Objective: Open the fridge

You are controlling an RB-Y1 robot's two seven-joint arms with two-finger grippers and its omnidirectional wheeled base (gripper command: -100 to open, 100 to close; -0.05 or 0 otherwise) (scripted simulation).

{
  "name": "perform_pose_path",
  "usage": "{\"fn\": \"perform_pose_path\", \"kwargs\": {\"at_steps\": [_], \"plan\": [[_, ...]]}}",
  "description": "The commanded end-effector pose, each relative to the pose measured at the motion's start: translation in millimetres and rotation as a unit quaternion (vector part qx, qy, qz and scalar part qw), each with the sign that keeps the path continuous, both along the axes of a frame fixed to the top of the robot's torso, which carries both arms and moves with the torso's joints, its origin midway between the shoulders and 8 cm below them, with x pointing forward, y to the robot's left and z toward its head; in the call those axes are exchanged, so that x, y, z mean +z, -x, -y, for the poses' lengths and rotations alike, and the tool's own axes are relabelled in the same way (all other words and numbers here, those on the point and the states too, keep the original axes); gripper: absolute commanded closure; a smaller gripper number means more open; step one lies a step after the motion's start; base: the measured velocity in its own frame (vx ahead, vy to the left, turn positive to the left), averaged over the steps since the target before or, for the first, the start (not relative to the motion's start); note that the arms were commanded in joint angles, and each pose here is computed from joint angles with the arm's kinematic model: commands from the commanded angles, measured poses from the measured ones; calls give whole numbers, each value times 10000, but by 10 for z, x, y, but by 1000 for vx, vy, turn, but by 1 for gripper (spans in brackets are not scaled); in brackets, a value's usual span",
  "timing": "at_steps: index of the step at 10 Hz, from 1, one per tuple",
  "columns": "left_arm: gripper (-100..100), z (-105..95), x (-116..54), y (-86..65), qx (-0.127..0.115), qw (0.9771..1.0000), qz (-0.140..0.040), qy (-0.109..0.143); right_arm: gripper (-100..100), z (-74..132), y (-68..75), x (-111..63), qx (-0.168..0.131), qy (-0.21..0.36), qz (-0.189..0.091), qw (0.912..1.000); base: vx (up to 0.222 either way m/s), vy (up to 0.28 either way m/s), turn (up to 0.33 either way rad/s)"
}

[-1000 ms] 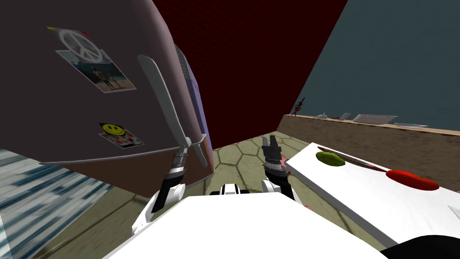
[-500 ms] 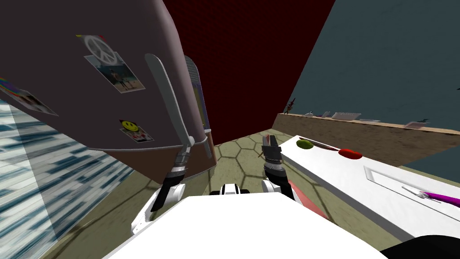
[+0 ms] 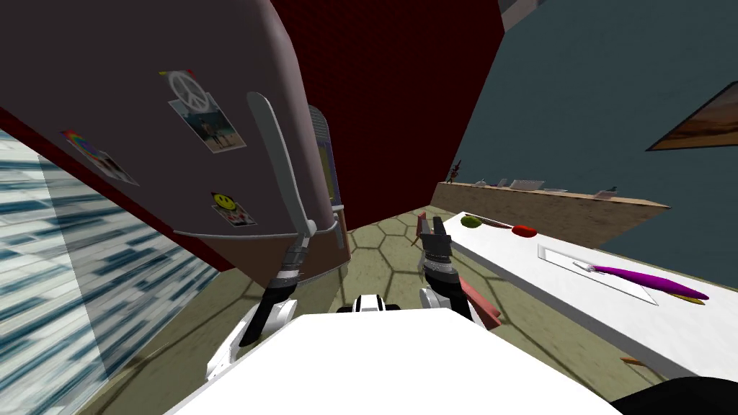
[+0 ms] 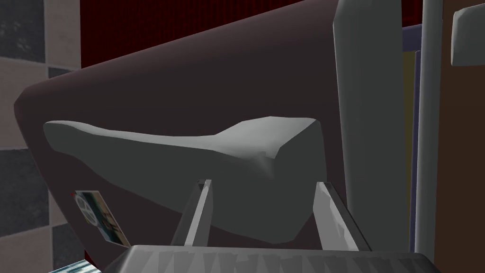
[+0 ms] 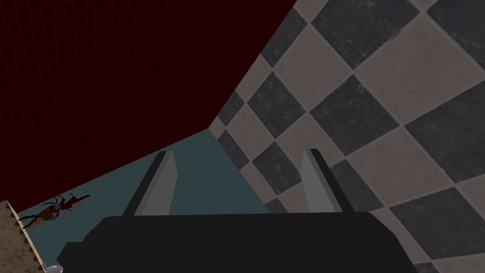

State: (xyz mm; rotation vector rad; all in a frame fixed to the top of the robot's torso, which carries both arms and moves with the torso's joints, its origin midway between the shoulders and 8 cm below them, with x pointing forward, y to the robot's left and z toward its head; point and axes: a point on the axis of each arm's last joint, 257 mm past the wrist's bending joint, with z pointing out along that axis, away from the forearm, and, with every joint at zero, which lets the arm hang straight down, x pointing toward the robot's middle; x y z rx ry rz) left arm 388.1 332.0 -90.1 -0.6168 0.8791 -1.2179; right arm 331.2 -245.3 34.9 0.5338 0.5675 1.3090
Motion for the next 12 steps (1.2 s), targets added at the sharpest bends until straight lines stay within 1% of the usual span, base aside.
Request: {"fn": "perform_pose_path", "kwargs": {"at_steps": [1,3,4,6,7,9,10,11,12], "plan": [[100,83,87,60,-196,9998,104,-15,0,0,0,0,0,0,1,10000,-244,139,-57],[100,228,114,138,-489,9987,132,-16,0,0,0,0,0,0,0,10000,-232,146,-73],[100,228,114,138,-489,9987,132,-16,0,0,0,0,0,0,0,10000,-184,136,-52],[100,374,135,223,-786,9968,150,-4,0,0,0,0,0,0,0,10000,-224,126,-66],[100,374,135,223,-786,9968,150,-4,0,0,0,0,0,0,0,10000,-207,119,-43],[100,518,153,316,-1087,9940,158,20,0,0,0,0,0,0,0,10000,-217,187,-85],[100,518,153,316,-1087,9940,158,20,0,0,0,0,0,0,0,10000,-218,136,-37],[100,534,54,313,-1062,9943,30,32,0,0,0,-1,0,0,-1,10000,-83,47,-8],[100,663,32,417,-1290,9916,14,2,0,0,0,-1,0,-1,-2,10000,-92,123,59]]}}
